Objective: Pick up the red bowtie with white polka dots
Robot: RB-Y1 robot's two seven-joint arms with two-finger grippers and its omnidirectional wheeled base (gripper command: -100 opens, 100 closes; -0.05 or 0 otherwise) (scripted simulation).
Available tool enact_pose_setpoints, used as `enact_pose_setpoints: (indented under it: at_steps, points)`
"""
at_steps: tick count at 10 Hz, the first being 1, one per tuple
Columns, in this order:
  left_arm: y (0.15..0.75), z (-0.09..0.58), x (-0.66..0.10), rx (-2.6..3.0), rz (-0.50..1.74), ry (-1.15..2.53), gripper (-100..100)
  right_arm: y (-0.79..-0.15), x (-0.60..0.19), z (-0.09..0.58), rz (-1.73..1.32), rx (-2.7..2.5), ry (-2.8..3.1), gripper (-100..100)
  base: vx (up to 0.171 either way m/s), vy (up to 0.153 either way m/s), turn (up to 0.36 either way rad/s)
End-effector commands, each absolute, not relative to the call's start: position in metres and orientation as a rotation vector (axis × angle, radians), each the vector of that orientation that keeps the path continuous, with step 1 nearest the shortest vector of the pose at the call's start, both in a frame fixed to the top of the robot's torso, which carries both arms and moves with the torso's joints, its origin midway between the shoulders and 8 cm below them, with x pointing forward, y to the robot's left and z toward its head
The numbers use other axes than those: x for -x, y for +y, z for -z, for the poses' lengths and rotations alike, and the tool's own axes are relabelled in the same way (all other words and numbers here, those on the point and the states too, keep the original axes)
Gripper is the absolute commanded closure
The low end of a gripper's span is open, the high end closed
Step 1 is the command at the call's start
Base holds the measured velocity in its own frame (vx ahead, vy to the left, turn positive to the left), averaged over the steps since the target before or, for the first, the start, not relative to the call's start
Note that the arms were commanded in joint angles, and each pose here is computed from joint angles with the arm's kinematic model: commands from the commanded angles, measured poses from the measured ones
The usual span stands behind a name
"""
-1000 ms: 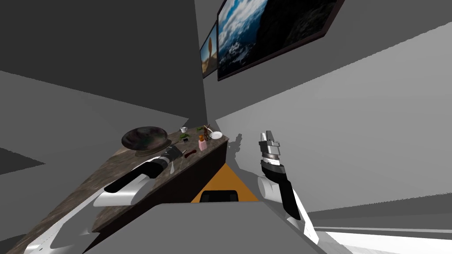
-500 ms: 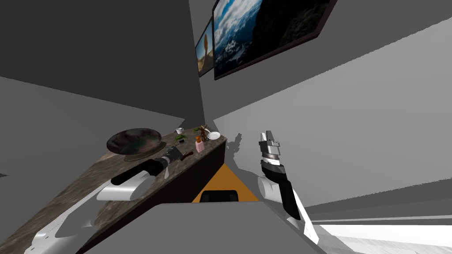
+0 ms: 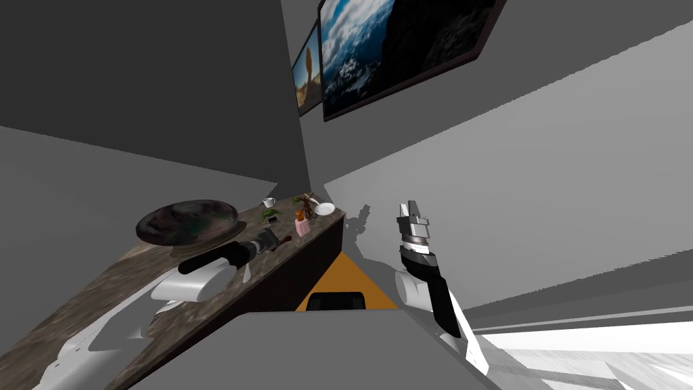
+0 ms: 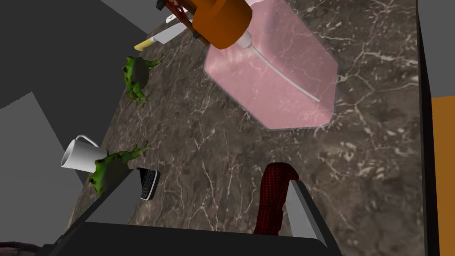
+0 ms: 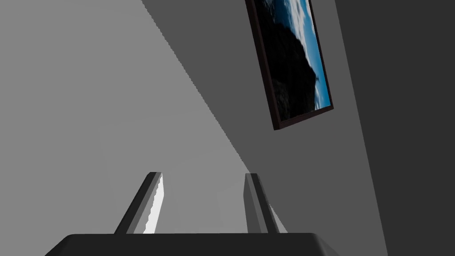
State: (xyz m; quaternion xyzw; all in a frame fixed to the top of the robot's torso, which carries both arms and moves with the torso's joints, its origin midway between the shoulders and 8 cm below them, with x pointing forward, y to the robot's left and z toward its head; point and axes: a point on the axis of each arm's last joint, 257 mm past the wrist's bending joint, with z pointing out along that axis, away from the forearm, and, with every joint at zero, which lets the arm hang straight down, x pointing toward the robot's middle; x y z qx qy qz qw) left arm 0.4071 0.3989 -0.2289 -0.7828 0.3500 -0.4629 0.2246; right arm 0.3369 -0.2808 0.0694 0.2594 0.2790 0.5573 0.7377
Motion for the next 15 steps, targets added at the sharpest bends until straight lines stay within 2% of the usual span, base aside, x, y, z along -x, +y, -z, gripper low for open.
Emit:
enact_pose_setpoints:
  at_steps: [1,15]
  points:
    - [0.400,0.241,-0.404,2.224,1.239,0.966,-100,-0.281,-0.337,-0.069,-1.224,-0.569,0.613,0,0.021,0.008,-0.058]
    - [0.419,0.303,-0.364,2.716,0.864,0.912,-100,-0.281,-0.337,-0.069,-1.224,-0.570,0.613,0,0.013,0.011,-0.075]
